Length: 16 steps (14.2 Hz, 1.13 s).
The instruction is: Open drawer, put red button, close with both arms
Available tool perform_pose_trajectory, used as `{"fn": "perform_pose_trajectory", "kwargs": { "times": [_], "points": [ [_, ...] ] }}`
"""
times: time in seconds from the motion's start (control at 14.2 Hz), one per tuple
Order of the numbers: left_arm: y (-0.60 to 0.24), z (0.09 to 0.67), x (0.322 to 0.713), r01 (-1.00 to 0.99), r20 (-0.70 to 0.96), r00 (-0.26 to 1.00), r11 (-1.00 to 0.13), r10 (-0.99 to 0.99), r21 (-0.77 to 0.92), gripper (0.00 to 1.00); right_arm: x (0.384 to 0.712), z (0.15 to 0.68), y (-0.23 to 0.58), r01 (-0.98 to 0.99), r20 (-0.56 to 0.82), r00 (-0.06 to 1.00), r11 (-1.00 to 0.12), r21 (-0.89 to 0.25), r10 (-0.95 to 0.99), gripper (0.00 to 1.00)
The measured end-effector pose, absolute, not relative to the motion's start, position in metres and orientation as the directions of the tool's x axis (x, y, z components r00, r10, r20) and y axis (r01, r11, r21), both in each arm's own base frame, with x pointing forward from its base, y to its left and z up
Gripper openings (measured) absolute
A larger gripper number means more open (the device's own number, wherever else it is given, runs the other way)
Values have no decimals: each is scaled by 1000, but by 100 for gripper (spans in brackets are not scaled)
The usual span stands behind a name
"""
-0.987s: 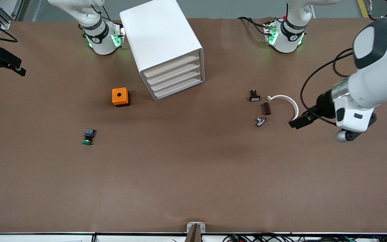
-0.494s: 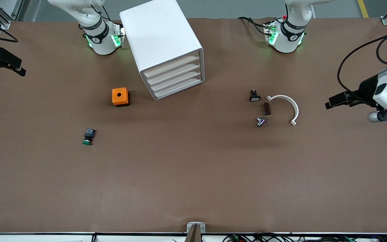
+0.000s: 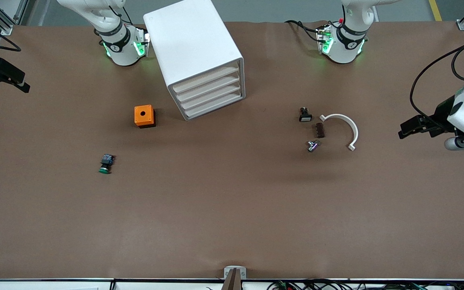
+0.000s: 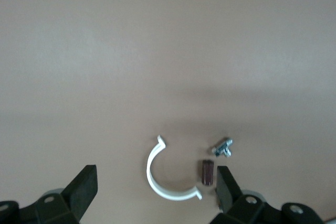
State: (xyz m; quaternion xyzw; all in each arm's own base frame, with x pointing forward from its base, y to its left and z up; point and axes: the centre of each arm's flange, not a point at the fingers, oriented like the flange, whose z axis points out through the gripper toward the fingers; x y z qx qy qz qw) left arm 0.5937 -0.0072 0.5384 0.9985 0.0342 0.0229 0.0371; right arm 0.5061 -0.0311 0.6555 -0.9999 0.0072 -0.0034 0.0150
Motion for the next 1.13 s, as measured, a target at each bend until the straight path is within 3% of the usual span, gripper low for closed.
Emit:
{"fn": "perform_pose_trajectory", "kwargs": {
  "times": [0.78,1.13],
  "points": [
    [-11,552,608,57,97,993,-997,61,47,100,507,656,-31,-13,16,1000,-999,-30,-13,100],
    [-14,580,591,48,91,994,-998,52,50,100,507,656,-31,-13,15,1000,-999,-30,-13,100]
  ]
}}
